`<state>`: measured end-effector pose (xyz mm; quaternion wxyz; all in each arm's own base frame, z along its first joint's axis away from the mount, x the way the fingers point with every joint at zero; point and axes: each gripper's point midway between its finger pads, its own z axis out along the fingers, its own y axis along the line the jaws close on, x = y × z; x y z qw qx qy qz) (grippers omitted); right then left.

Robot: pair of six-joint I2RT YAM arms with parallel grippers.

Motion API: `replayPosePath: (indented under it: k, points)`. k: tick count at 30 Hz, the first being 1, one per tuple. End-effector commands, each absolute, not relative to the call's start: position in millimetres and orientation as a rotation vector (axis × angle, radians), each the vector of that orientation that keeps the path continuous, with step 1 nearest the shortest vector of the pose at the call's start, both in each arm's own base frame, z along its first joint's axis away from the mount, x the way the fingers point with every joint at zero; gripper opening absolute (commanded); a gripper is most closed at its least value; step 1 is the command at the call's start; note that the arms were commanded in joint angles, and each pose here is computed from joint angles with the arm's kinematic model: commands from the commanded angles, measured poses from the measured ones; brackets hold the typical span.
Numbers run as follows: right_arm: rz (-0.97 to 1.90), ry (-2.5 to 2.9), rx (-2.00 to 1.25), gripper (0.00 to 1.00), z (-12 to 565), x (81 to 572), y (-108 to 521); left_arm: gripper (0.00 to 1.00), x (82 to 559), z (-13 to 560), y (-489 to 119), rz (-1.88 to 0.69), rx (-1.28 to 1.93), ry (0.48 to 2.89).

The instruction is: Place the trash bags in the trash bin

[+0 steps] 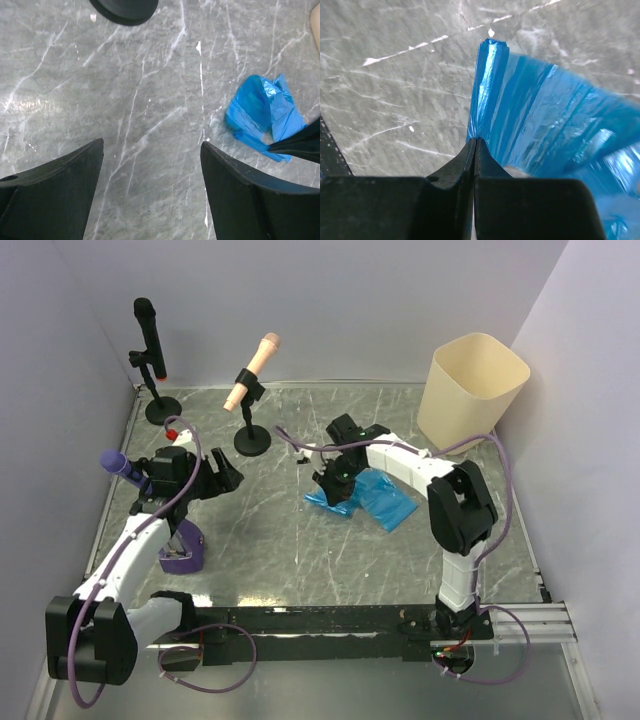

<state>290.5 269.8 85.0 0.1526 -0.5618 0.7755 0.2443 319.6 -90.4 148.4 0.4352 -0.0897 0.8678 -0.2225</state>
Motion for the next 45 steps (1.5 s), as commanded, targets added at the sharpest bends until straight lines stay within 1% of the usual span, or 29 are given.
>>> replayPosePath:
  k: [1, 2, 5, 9, 13, 16, 18, 20, 21, 25, 27, 28, 30, 33, 36, 38, 40, 42, 45]
  points:
    - [0.687, 2.264, -1.658, 0.0, 62, 289, 269, 0.82, 322, 174, -91, -0.554, -0.151, 2.073]
    - [0.698, 2.271, -1.662, 0.0, 60, 288, 269, 0.83, 320, 175, -91, -0.551, -0.145, 2.072]
    - [0.725, 2.289, -1.666, 0.11, 54, 281, 270, 0.83, 317, 177, -88, -0.531, -0.132, 2.07]
    - [0.761, 2.317, -1.661, 0.31, 50, 268, 274, 0.83, 314, 181, -84, -0.505, -0.121, 2.049]
    - [0.775, 2.324, -1.686, 0.46, 45, 255, 279, 0.83, 312, 179, -84, -0.504, -0.129, 2.056]
    - [0.672, 2.345, -1.698, 0.52, 32, 256, 279, 0.84, 311, 179, -83, -0.503, -0.138, 2.054]
    - [0.599, 2.373, -1.7, 0.52, 21, 259, 278, 0.83, 310, 180, -83, -0.503, -0.145, 2.053]
    - [0.521, 2.398, -1.697, 0.51, 12, 264, 275, 0.83, 310, 181, -82, -0.498, -0.147, 2.052]
    - [0.468, 2.398, -1.698, 0.49, 9, 268, 273, 0.84, 309, 181, -81, -0.497, -0.149, 2.054]
    - [0.426, 2.379, -1.695, 0.33, 6, 272, 268, 0.84, 309, 182, -81, -0.491, -0.132, 2.051]
    - [0.464, 2.373, -1.703, 0.14, 16, 267, 266, 0.84, 308, 181, -82, -0.495, -0.121, 2.045]
    - [0.514, 2.362, -1.686, 0.1, 29, 266, 265, 0.84, 310, 183, -83, -0.5, -0.105, 2.035]
    - [0.686, 2.276, -1.621, 0.05, 79, 266, 269, 0.84, 309, 188, -94, -0.55, -0.023, 2.006]
    - [1.056, 2.067, -1.544, 0.03, 182, 258, 275, 0.85, 298, 213, -131, -0.721, 0.308, 1.873]
    - [1.283, 1.932, -1.489, 0.01, 275, 248, 271, 0.85, 280, 239, -163, -0.83, 0.673, 1.655]
    - [1.366, 1.841, -1.464, 0.0, 328, 241, 268, 0.87, 273, 250, -180, -0.848, 0.882, 1.537]
    - [1.408, 1.758, -1.362, 0.0, 376, 233, 260, 0.88, 271, 256, -195, -0.869, 1.016, 1.496]
    - [1.427, 1.682, -1.341, 0.0, 407, 219, 257, 0.88, 276, 266, -209, -0.887, 1.098, 1.445]
    - [1.458, 1.642, -1.315, 0.0, 431, 201, 253, 0.89, 288, 306, -222, -0.845, 1.107, 1.305]
